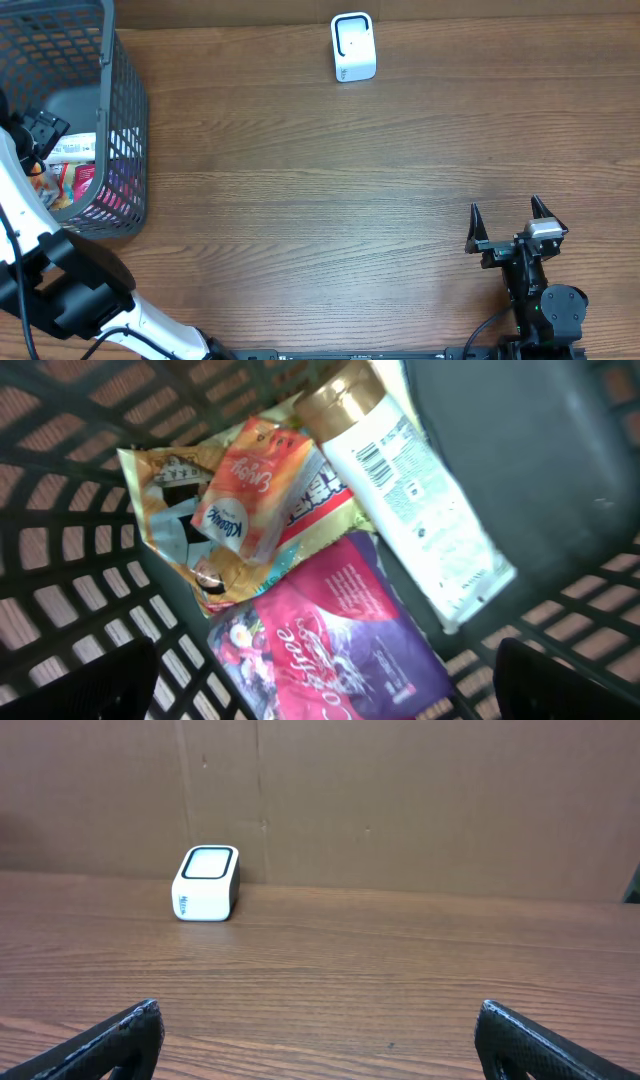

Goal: Scan the item barcode
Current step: 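Grasp the purple coffee snack bag inside the basket with the left gripper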

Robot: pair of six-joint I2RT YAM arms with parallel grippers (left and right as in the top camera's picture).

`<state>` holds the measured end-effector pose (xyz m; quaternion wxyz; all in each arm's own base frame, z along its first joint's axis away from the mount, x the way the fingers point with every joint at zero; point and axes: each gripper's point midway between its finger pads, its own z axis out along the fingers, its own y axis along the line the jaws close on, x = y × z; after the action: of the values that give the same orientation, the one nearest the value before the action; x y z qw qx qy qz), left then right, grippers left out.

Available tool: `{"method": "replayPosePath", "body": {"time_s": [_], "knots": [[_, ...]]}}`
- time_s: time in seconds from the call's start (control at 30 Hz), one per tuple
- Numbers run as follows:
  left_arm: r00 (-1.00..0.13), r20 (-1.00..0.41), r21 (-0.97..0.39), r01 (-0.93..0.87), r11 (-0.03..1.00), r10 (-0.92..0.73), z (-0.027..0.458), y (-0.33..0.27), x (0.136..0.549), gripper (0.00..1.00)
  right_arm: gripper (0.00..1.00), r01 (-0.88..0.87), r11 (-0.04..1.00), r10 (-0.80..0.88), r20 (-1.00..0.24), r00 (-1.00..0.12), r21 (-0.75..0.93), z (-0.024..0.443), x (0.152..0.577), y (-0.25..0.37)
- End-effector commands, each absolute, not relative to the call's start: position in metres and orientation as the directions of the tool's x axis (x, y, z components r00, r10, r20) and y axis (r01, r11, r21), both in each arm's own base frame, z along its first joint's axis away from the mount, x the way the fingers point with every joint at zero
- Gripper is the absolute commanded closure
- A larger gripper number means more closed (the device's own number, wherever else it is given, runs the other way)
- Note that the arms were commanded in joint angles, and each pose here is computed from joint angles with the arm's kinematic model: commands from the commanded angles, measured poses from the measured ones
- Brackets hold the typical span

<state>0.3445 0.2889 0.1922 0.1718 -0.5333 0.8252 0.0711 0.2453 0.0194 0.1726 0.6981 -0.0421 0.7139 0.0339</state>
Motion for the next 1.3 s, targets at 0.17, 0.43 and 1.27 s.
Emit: {"method": "replayPosePath", "body": {"time_s": [0.17, 0.43, 1.27], "knots": [[-0.480, -0.271, 0.030, -0.870, 0.491, -0.834, 0.149, 0.289, 0.349, 0.00, 0.00, -0.101, 0.995, -0.008, -1.000, -0.019, -0.006, 0.171, 0.246, 0.018], [-0.507, -0.118, 0.087, -0.862, 0.500, -0.854, 0.114, 0.275, 0.333, 0.08, 0.00, -0.101, 0.995, -0.008, -1.000, -0.019, -0.006, 0.171, 0.246, 0.018], [-0.664, -0.006, 0.048, -0.747, 0.663, -0.748, 0.045, 0.251, 0.323, 0.21, 0.00, -0.101, 0.995, -0.008, -1.000, -0.019, -0.006, 0.171, 0.246, 0.018]]}}
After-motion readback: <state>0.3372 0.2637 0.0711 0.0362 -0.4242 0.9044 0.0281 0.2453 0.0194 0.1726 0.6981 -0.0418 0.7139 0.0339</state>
